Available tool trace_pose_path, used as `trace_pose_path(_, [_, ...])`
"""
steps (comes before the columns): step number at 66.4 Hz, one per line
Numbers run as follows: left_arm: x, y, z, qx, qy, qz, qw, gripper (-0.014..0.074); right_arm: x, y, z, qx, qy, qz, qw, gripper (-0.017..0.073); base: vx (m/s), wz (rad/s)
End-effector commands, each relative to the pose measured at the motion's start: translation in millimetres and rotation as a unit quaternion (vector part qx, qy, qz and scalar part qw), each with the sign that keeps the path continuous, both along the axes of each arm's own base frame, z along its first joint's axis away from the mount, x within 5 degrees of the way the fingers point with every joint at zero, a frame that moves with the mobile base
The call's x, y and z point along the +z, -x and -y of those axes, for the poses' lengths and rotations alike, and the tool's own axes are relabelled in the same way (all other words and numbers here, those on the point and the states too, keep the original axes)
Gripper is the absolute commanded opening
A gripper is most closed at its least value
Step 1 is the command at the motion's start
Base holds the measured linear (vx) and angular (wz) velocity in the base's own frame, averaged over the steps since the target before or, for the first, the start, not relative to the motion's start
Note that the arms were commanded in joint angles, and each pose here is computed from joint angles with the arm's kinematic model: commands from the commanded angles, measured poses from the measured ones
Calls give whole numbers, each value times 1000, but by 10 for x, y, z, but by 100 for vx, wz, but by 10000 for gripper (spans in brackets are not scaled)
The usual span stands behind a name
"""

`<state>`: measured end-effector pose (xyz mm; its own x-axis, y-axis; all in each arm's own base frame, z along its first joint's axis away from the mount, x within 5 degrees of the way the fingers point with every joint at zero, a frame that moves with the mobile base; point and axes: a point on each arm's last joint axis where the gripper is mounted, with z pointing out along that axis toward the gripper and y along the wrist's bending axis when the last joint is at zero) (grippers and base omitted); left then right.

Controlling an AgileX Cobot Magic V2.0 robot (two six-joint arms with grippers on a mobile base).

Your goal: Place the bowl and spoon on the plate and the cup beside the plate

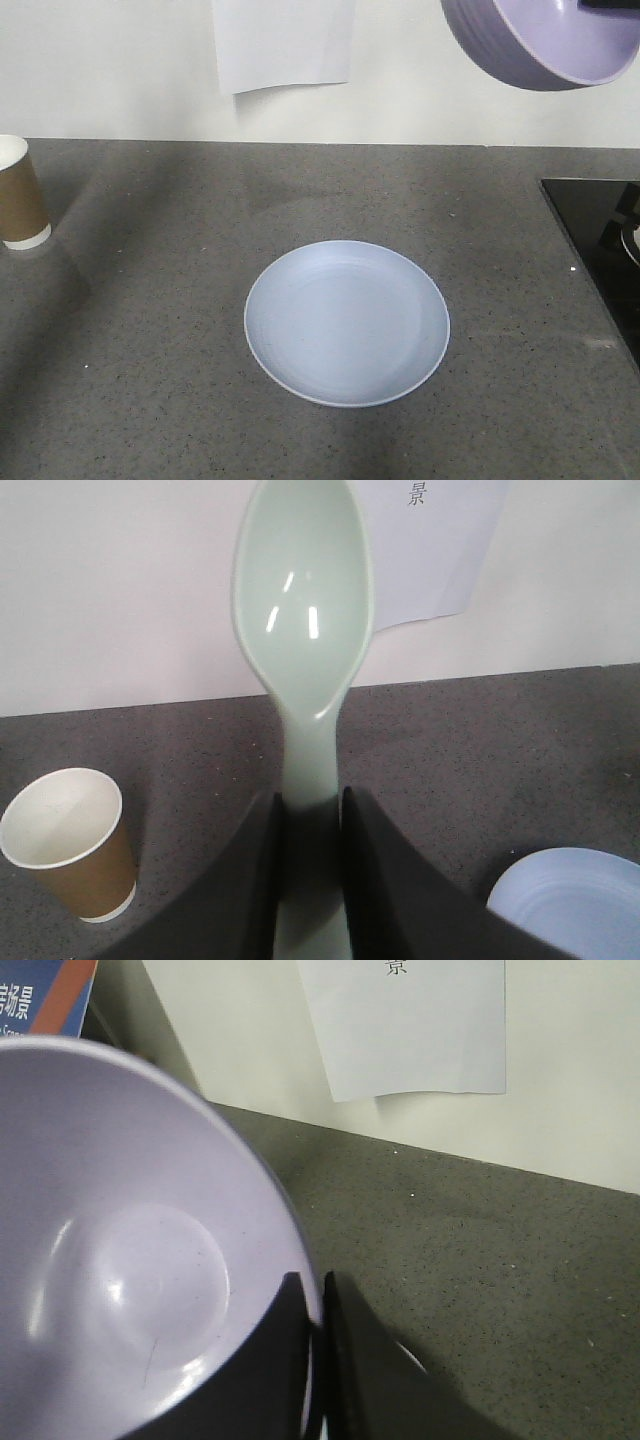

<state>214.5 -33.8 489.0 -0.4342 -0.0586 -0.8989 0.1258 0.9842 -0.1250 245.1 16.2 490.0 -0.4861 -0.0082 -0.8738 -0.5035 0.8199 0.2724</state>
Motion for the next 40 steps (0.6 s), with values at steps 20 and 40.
trace_pose_path(20, [176, 74, -4, -1, 14, 54, 998, -6, 195, 106, -26, -4, -19, 49, 999, -10, 3, -1])
trace_pose_path(40, [176, 74, -4, -1, 14, 54, 998, -6, 195, 106, -26, -4, -19, 49, 999, -10, 2, -1])
